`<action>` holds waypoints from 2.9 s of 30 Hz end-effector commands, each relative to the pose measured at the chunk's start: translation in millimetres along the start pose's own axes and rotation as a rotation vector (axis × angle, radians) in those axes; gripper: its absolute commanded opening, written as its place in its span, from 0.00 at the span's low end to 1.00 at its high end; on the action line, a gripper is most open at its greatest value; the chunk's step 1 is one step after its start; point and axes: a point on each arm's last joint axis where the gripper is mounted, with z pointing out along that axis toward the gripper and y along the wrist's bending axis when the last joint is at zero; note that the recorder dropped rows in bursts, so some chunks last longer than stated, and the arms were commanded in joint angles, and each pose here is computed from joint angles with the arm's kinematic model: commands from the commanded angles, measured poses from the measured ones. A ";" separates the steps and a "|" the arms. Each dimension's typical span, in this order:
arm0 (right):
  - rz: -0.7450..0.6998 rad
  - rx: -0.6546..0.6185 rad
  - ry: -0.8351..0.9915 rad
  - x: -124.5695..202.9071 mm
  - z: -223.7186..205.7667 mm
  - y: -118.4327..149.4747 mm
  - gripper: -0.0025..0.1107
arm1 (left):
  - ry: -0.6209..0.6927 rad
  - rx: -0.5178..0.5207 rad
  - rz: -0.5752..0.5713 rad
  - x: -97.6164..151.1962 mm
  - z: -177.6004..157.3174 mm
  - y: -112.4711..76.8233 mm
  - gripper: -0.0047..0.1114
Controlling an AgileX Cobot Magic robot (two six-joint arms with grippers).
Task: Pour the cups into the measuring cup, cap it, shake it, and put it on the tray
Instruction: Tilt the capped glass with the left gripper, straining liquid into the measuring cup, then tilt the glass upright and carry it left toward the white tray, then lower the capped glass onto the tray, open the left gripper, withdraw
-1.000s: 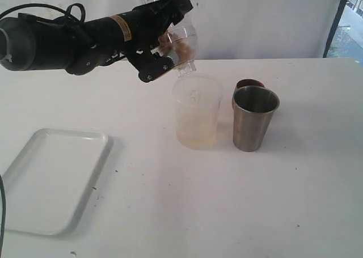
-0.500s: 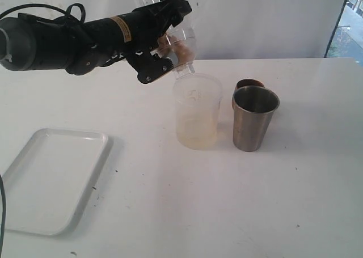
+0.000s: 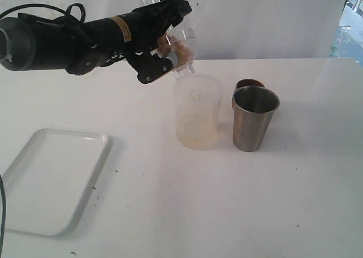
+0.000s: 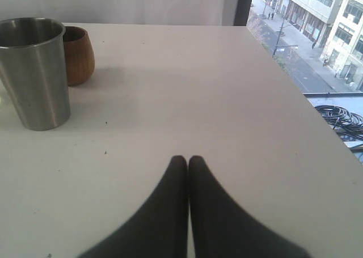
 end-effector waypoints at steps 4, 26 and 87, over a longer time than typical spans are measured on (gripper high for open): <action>0.000 0.008 -0.004 1.2 0.1 -0.3 0.02 | 0.030 -0.046 0.008 10.1 -4.3 13.1 0.04; 0.000 0.008 -0.004 1.2 0.1 -0.3 0.02 | 0.733 -0.081 -1.683 55.1 -27.3 -28.7 0.04; 0.000 0.008 -0.004 1.2 0.1 -0.3 0.02 | 0.558 -0.103 -2.331 -84.1 -219.0 -156.7 0.94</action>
